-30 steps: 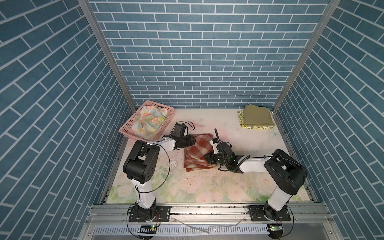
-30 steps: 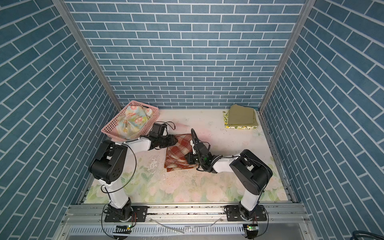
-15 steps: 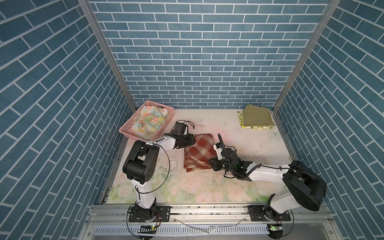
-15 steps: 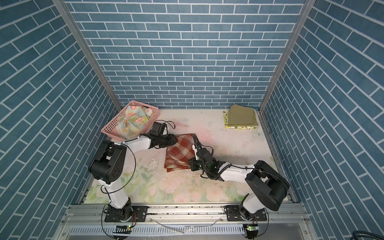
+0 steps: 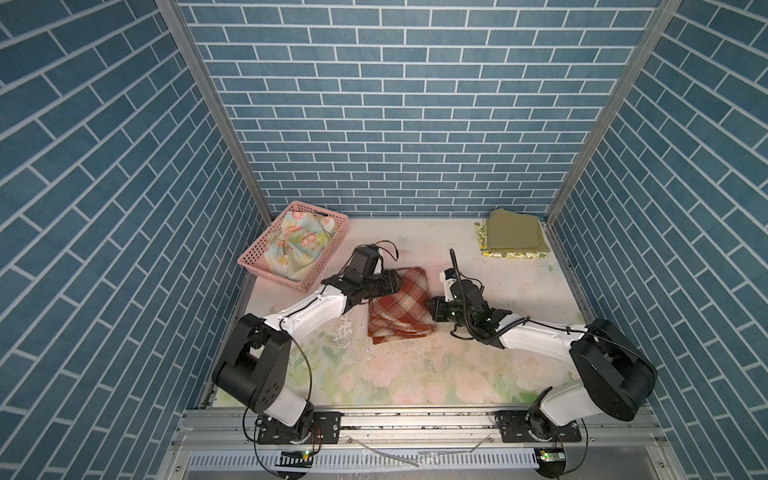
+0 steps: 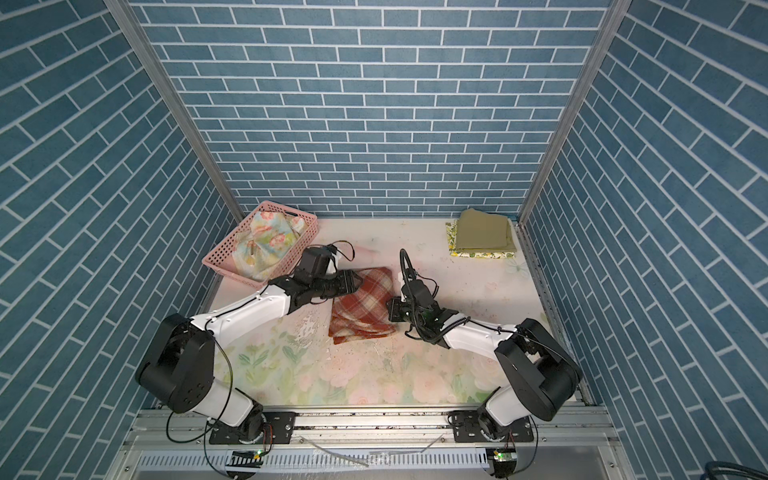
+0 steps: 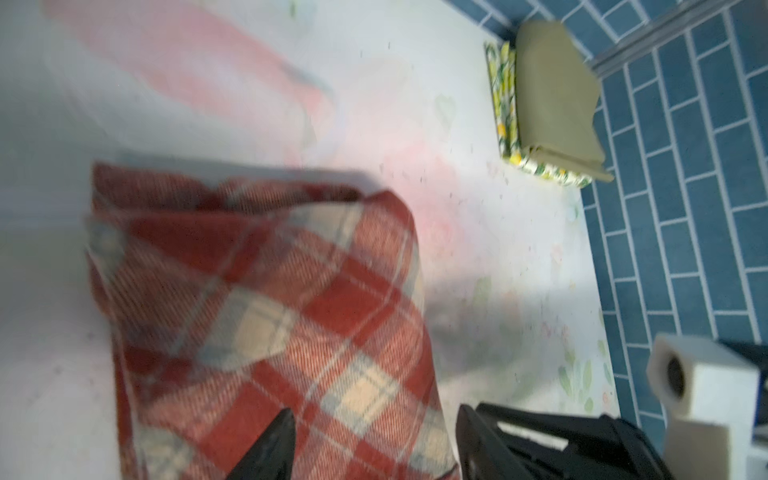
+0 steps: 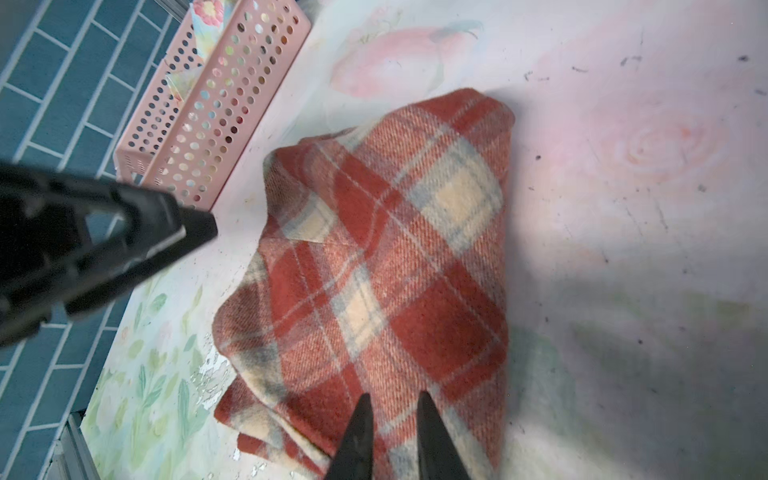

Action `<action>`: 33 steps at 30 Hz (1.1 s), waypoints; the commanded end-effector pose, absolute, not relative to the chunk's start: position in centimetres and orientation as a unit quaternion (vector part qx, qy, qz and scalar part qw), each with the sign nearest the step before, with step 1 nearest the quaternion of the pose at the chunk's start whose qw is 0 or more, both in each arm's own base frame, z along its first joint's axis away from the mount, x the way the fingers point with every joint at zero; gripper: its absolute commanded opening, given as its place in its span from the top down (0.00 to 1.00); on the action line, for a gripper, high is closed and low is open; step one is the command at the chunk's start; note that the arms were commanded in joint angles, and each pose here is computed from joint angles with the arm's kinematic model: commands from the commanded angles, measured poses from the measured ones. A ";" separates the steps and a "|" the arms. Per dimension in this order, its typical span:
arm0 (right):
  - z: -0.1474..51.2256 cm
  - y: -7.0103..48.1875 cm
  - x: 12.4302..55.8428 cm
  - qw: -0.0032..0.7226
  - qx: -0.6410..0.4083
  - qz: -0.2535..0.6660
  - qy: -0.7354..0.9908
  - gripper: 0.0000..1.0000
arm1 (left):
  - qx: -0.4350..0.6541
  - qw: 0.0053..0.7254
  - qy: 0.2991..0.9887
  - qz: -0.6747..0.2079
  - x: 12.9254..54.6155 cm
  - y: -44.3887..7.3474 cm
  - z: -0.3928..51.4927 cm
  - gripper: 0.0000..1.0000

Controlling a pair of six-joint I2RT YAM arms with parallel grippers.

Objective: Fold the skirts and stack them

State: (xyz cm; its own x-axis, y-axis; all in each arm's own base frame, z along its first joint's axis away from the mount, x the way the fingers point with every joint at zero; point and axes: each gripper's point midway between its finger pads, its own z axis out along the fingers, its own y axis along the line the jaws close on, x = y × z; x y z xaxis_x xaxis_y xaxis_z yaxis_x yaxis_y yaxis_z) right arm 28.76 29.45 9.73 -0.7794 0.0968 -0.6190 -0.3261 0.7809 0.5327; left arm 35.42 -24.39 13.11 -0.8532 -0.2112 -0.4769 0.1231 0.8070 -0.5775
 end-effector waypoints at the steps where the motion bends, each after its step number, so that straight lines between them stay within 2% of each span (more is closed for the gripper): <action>1: 8.3 29.0 28.7 0.310 -0.036 0.320 0.895 0.80 | -0.049 0.226 0.928 -0.293 32.5 -23.7 8.8 0.38; 8: 6.7 27.5 28.0 0.297 -0.031 0.289 0.910 0.80 | -0.087 0.182 0.943 -0.266 27.6 -20.5 2.4 0.39; 10: 7.0 27.1 28.2 0.297 -0.032 0.283 0.911 0.77 | -0.095 0.177 0.944 -0.261 26.7 -19.9 1.2 0.39; 11: 7.3 27.0 28.5 0.297 -0.031 0.285 0.911 0.73 | -0.096 0.176 0.945 -0.260 26.4 -19.7 0.9 0.39; 15: 8.5 27.0 30.1 0.277 -0.034 0.309 0.909 0.46 | -0.099 0.165 0.947 -0.259 25.5 -19.4 -0.5 0.40; 16: 8.8 27.3 30.8 0.273 -0.041 0.315 0.908 0.37 | -0.099 0.163 0.947 -0.259 25.4 -19.3 -0.8 0.40; 20: 8.8 28.6 32.9 0.255 -0.081 0.330 0.905 0.17 | -0.094 0.156 0.948 -0.261 25.0 -19.4 -1.5 0.40; 25: 7.9 30.2 36.0 0.236 -0.100 0.372 0.892 0.06 | -0.084 0.150 0.952 -0.254 25.0 -19.4 -1.9 0.42; 33: 4.2 31.8 38.4 0.211 -0.135 0.393 0.885 0.03 | -0.080 0.142 0.960 -0.228 24.4 -18.5 -2.5 0.48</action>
